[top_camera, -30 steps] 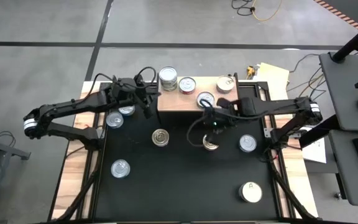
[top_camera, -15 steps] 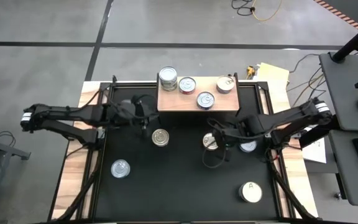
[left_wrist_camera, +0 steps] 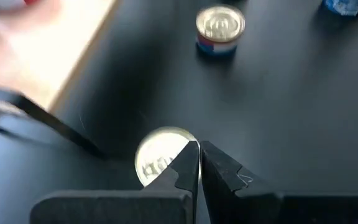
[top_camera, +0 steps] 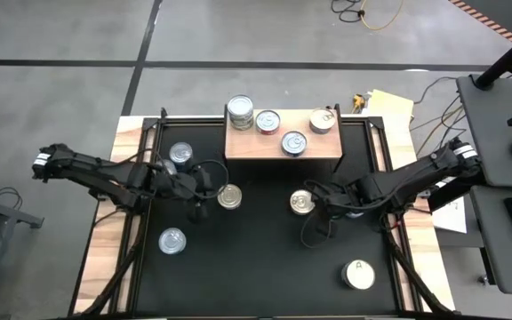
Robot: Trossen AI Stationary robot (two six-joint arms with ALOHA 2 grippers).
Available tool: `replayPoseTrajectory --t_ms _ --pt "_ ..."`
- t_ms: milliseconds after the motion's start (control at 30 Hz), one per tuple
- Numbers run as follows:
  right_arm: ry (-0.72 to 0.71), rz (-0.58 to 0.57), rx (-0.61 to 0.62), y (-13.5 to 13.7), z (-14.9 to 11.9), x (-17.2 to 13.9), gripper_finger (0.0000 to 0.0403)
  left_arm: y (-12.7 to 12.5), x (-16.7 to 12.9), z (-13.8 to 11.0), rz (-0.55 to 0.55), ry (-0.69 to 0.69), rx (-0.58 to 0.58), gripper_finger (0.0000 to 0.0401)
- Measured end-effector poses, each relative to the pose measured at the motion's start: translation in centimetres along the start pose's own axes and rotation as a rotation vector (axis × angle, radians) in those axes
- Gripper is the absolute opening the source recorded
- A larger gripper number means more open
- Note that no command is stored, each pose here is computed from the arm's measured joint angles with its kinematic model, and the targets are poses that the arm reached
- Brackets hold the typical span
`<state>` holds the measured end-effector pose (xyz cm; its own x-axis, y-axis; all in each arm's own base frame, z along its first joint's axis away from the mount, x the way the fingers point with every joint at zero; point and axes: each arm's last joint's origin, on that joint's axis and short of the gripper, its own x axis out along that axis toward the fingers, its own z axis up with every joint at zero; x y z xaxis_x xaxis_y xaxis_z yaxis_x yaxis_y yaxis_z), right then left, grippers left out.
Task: Stack canned seafood by type on shelf
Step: Put the green tuna can on the shelf
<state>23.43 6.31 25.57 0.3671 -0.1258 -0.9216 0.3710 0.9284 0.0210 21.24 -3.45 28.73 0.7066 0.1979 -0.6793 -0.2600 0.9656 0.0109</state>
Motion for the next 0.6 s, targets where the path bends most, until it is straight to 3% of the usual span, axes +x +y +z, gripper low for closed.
replayPoseTrajectory --t_ms 400,600 --pt "-0.019 0.014 0.004 0.1 -0.4 1.3 0.0009 -2.5 1.7 -2.8 -0.108 0.352 -0.228 0.0000" --pt "-0.033 0.034 -0.022 0.7 -0.6 1.2 0.0009 -5.0 2.4 -4.8 -0.126 0.543 -0.251 0.0000"
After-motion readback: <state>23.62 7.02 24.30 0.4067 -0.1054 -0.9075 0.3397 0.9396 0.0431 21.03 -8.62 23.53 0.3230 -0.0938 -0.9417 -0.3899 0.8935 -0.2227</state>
